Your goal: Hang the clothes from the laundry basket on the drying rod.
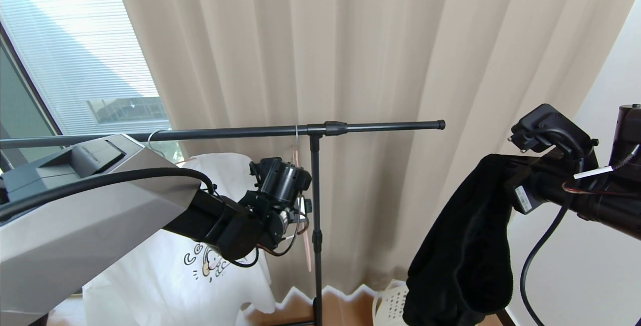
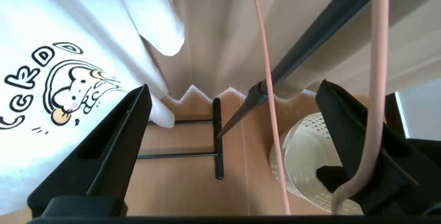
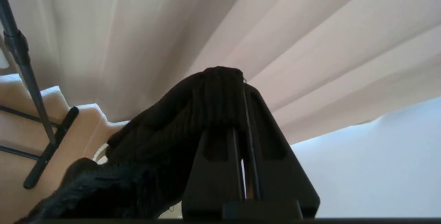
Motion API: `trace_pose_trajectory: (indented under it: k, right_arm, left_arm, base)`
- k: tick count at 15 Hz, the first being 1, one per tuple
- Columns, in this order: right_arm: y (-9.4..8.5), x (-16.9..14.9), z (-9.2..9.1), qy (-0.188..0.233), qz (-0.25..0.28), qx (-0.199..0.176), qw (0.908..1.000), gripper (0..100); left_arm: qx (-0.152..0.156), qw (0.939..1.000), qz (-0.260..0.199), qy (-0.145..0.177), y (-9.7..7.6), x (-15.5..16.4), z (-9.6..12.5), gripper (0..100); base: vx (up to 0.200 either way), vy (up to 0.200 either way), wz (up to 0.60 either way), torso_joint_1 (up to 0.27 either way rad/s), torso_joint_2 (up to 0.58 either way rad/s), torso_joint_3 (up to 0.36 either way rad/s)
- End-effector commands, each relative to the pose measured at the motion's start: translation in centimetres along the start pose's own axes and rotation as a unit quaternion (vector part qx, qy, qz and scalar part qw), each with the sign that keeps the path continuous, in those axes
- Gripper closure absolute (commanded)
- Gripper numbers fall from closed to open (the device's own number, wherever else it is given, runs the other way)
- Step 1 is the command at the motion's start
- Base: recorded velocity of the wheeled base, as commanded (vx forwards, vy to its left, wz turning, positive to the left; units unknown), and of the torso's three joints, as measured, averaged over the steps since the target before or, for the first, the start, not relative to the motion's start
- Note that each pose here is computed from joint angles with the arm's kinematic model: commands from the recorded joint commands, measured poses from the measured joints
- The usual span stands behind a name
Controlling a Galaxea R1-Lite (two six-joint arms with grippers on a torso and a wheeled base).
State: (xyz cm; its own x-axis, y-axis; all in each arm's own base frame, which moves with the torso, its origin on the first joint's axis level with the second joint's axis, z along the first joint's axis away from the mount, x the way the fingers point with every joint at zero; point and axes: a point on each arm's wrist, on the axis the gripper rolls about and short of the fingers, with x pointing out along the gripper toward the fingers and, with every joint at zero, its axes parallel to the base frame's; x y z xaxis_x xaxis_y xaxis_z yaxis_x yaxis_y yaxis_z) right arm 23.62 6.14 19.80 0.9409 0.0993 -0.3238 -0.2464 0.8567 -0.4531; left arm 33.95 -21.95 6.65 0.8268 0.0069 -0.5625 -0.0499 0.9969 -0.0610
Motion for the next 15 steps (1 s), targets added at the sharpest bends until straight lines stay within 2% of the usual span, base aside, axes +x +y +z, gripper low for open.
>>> trace_pose_trajectory:
  k: [1, 6, 7, 15]
  right_arm:
    - [0.01, -0.05, 0.05, -0.002, 0.001, 0.000, 1.0000, 100]
    - [0.10, -0.02, 0.05, -0.001, 0.002, -0.001, 1.0000, 100]
    - [0.10, -0.02, 0.05, -0.001, 0.002, -0.001, 1.0000, 100]
    - [0.25, 0.00, -0.09, 0.001, 0.004, -0.002, 1.0000, 100]
  left_arm:
    - [0.006, 0.9999, 0.010, 0.012, 0.26, 1.04, -0.80, 0]
    - [0.009, 0.9998, 0.009, 0.012, 0.29, 0.85, -0.79, 0]
    - [0.010, 0.9998, 0.010, 0.012, 0.34, 0.88, -0.77, 100]
    - [0.010, 0.9997, 0.022, 0.007, 0.71, 1.07, -0.55, 100]
  base:
    - [0.000, 0.000, 0.00, 0.000, 0.00, 0.000]
    - [0.000, 0.000, 0.00, 0.000, 0.00, 0.000]
    - [0.000, 0.000, 0.00, 0.000, 0.00, 0.000]
    - [0.000, 0.000, 0.00, 0.000, 0.00, 0.000]
